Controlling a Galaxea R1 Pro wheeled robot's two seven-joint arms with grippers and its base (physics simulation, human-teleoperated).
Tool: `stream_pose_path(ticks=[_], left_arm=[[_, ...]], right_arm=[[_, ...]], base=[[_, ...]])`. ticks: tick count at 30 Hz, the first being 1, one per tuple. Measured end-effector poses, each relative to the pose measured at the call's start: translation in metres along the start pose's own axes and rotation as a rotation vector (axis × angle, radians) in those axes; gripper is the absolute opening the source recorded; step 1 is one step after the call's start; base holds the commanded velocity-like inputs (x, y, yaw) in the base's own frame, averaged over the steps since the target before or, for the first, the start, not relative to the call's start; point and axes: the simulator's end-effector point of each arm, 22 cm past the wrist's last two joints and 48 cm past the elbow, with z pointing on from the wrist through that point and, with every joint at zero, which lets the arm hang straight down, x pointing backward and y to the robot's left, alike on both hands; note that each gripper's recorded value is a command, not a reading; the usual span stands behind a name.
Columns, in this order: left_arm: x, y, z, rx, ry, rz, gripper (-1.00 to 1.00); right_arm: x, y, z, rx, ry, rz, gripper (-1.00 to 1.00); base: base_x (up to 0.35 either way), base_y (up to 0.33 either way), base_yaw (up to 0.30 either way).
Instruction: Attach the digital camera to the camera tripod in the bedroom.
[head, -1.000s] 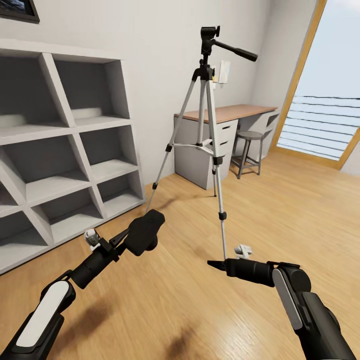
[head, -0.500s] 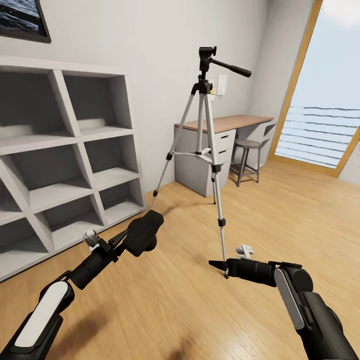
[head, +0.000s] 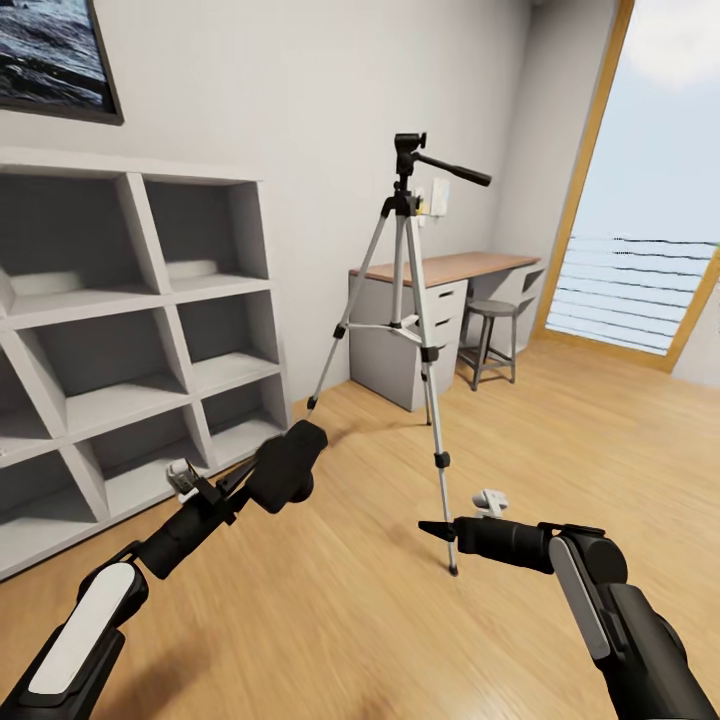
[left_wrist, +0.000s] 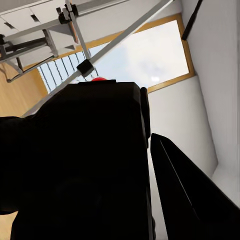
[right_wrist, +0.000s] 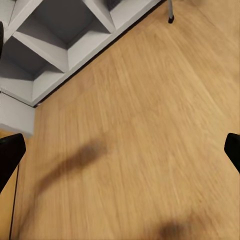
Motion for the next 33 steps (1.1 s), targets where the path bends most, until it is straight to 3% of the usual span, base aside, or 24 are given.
stream_pose_path(ticks=[17, 33], left_arm=[[-0.005, -0.036, -0.003, 0.047, -0.002, 0.036, -1.0], [-0.02, -0.063, 0.012, 0.04, -0.004, 0.03, -1.0]], right_arm=[[-0.02, 0.026, -0.019, -0.014, -0.048, -0.047, 1.0], [-0.051, 0.045, -0.029, -0.02, -0.051, -0.046, 1.0]], base=[[0.0, 0.0, 0.0], [0.0, 0.0, 0.0]])
